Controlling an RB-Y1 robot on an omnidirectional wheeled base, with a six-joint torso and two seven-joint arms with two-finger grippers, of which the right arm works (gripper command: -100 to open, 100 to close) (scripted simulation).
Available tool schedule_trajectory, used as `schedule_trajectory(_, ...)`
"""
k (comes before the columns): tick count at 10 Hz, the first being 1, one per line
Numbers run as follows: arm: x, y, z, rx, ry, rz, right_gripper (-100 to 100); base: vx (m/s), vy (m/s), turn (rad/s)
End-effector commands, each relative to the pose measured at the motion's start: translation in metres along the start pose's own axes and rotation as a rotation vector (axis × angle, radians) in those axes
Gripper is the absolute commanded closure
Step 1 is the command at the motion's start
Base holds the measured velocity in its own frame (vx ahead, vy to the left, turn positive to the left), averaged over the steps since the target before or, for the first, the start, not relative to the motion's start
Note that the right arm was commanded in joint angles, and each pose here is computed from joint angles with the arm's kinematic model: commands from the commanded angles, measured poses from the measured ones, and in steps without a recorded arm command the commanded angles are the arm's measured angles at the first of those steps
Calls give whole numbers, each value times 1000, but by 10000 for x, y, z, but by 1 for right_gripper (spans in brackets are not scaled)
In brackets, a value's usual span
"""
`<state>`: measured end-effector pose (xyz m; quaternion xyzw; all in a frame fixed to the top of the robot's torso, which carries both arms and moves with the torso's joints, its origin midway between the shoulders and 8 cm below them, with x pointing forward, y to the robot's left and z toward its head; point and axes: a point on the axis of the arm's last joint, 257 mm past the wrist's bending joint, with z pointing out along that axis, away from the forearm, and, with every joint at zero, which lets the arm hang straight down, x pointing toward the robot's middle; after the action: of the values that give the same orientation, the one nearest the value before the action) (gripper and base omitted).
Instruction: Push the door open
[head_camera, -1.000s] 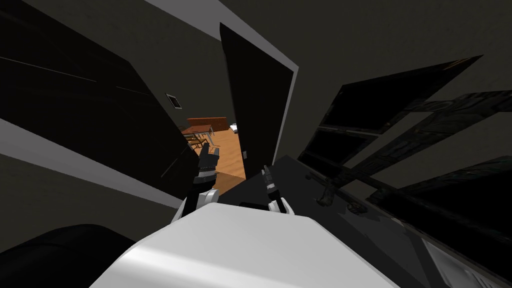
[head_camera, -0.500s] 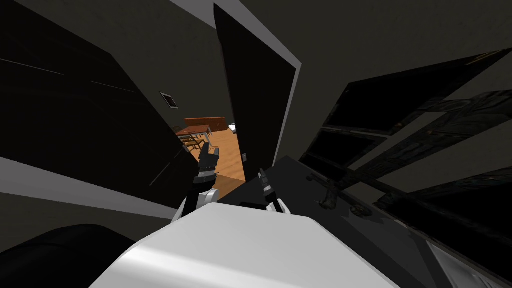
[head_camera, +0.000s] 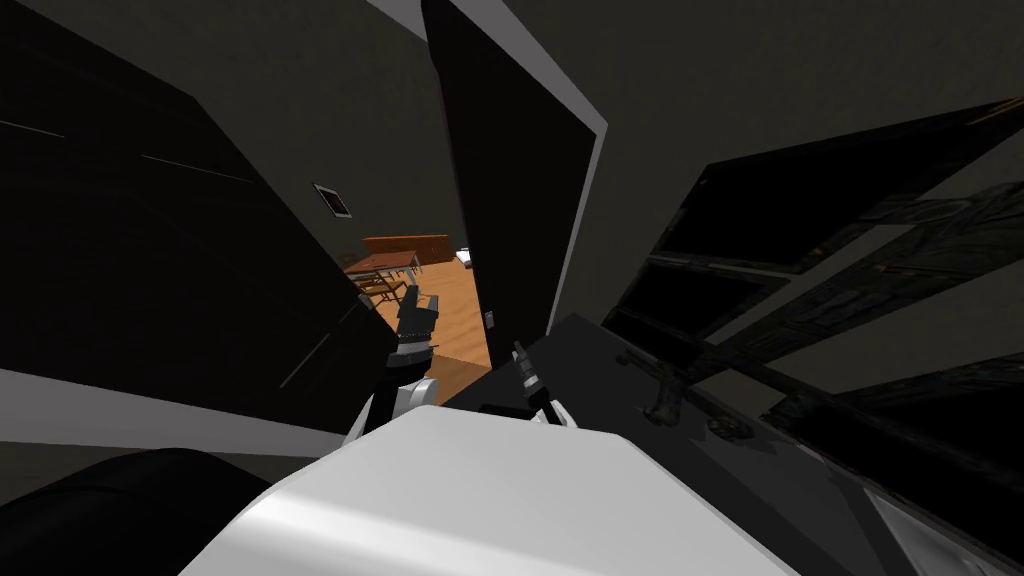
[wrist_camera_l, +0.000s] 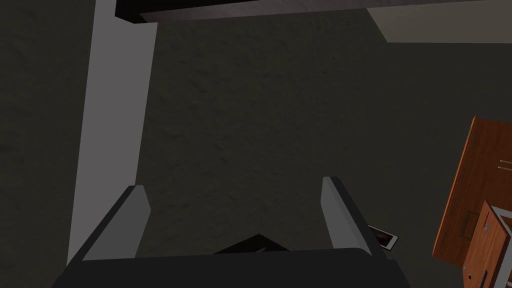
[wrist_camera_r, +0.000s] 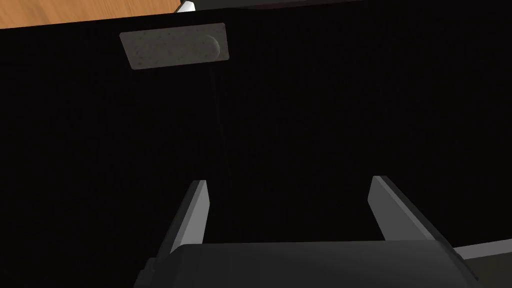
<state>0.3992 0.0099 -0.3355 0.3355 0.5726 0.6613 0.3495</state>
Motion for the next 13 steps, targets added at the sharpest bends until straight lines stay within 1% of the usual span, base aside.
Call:
schedule_trajectory(1, 77, -80, 18, 16, 20, -4, -100, 91, 51, -27)
schedule_trajectory(4, 209, -210, 4, 43, 53, -10, -100, 93, 35, -21)
schedule_trajectory(5, 290, -287, -8, 59, 74, -14, -100, 116, 58, -30)
schedule_trajectory(7, 360, -351, -19, 72, 92, -18, -100, 121, 60, -25)
schedule_trajectory(9, 482, -461, -42, 96, 124, -25, -100, 138, 48, -28)
schedule_trajectory(13, 634, -583, -72, 123, 162, -34, -100, 140, 49, -18)
